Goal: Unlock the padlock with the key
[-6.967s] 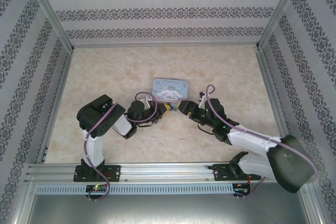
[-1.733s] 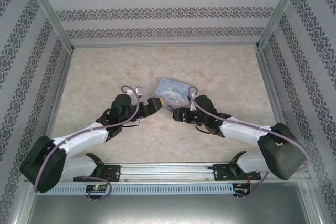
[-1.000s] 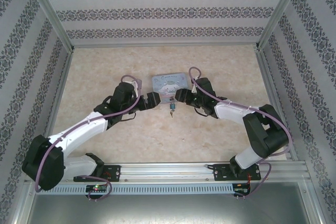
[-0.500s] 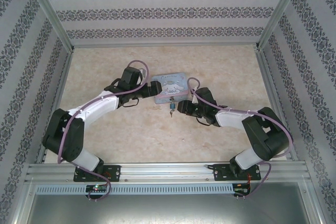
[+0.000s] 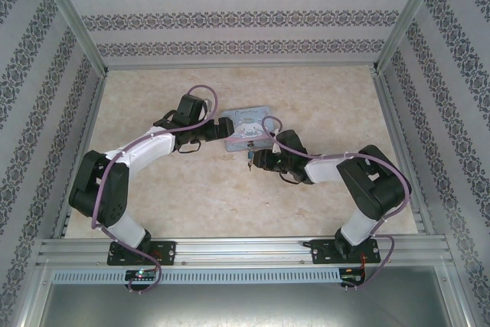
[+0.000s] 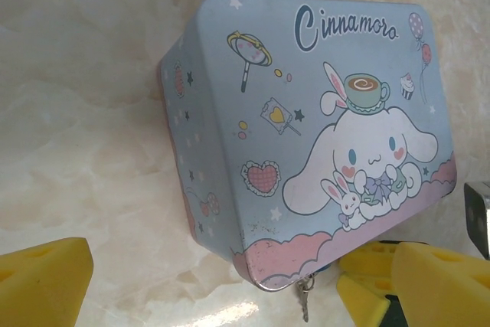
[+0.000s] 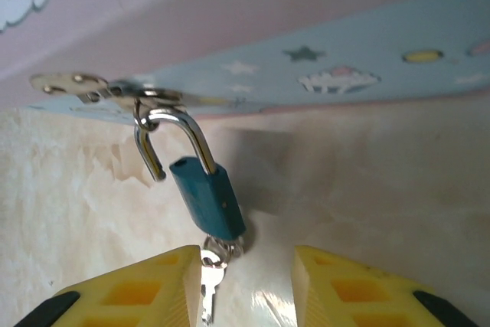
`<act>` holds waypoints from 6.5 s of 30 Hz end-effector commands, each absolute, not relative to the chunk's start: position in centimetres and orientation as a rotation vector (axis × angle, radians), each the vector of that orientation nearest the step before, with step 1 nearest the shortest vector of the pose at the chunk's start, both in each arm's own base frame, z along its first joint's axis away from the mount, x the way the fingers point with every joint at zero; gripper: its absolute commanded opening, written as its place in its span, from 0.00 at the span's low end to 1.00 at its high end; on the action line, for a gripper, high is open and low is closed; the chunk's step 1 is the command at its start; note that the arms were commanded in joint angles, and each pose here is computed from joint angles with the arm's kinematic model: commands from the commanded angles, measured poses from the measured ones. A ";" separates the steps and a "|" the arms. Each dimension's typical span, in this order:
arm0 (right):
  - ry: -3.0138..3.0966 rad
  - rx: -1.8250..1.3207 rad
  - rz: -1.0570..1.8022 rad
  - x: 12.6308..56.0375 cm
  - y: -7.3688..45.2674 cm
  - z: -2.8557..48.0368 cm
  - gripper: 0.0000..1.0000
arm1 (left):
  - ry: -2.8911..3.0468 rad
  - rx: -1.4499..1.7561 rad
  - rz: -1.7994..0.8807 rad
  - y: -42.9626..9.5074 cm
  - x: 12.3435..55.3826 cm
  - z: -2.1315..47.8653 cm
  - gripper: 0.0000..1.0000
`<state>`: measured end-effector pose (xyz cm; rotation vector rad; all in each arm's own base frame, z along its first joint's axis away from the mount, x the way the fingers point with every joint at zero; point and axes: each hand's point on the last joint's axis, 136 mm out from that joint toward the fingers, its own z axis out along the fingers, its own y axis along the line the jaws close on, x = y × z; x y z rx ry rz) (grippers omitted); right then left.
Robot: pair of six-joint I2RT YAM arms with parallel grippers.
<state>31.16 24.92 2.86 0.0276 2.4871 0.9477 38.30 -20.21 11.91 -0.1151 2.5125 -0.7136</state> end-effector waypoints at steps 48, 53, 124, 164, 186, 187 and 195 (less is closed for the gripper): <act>2.494 0.112 0.911 31.6 24.4 2.4 0.00 | 2.569 0.212 -0.172 -20.6 38.0 10.8 1.00; 2.498 0.141 0.904 31.6 24.1 2.3 0.00 | 2.581 0.279 -0.047 -20.9 38.0 9.7 1.00; 2.464 0.351 1.054 42.6 19.9 5.0 0.00 | 2.764 0.412 0.021 -20.8 34.1 1.7 0.93; 2.389 0.474 1.175 43.2 18.0 8.0 0.00 | 2.796 0.422 -0.019 -21.4 33.8 1.0 0.91; 2.484 0.625 1.101 28.2 17.3 4.0 0.02 | 2.649 0.357 -0.276 -23.8 34.4 9.7 1.00; 2.483 0.637 1.091 27.8 17.0 3.8 0.06 | 2.636 0.351 -0.290 -23.9 34.4 10.4 1.00; 2.510 0.726 1.014 25.2 14.9 2.1 0.33 | 2.551 0.320 -0.376 -24.0 33.9 15.0 1.00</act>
